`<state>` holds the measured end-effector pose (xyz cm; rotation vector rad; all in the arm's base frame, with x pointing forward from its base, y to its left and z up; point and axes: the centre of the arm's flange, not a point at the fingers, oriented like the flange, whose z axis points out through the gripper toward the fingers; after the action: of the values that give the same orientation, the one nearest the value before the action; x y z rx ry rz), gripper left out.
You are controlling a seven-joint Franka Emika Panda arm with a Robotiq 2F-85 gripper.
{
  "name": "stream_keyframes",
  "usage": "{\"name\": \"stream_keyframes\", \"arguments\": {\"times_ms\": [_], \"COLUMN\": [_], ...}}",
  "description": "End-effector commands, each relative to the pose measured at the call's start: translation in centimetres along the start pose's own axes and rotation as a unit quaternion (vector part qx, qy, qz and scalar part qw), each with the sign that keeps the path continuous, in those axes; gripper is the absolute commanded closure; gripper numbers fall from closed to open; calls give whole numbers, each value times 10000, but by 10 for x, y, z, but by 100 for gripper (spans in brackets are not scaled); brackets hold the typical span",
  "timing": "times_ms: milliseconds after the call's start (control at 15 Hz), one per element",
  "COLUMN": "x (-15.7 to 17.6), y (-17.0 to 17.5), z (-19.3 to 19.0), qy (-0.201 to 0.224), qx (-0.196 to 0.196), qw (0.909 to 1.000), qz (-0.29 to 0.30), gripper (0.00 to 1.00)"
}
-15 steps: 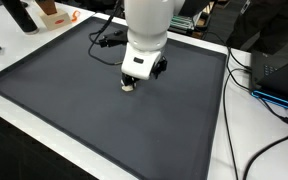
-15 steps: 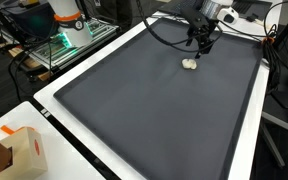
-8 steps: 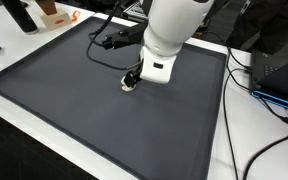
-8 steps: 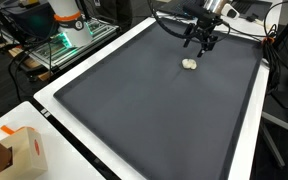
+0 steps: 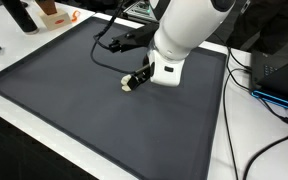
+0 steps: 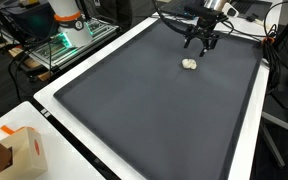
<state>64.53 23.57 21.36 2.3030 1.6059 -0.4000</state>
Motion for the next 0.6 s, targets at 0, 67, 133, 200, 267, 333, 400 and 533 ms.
{"name": "stream_keyframes", "arguments": {"times_ms": [0,67,133,200,267,333,400,533], "x": [1,0,-2,-5,-8,-12,-15,-24], "y": [5,7,9,12,15,19,22,30], "z": [2,1,-1,-2,-3,-5,-6,-9], "qy": [-75,-60,-21,24,73,140,191,323], "qx": [-97,-96,-79,-63,-62,-50,-36,16], "qw": [9999,9999,9998,9995,9991,9984,9975,9942], "qz": [53,127,198,305,421,550,680,1024], "gripper": [0,0,0,0,0,0,0,0]}}
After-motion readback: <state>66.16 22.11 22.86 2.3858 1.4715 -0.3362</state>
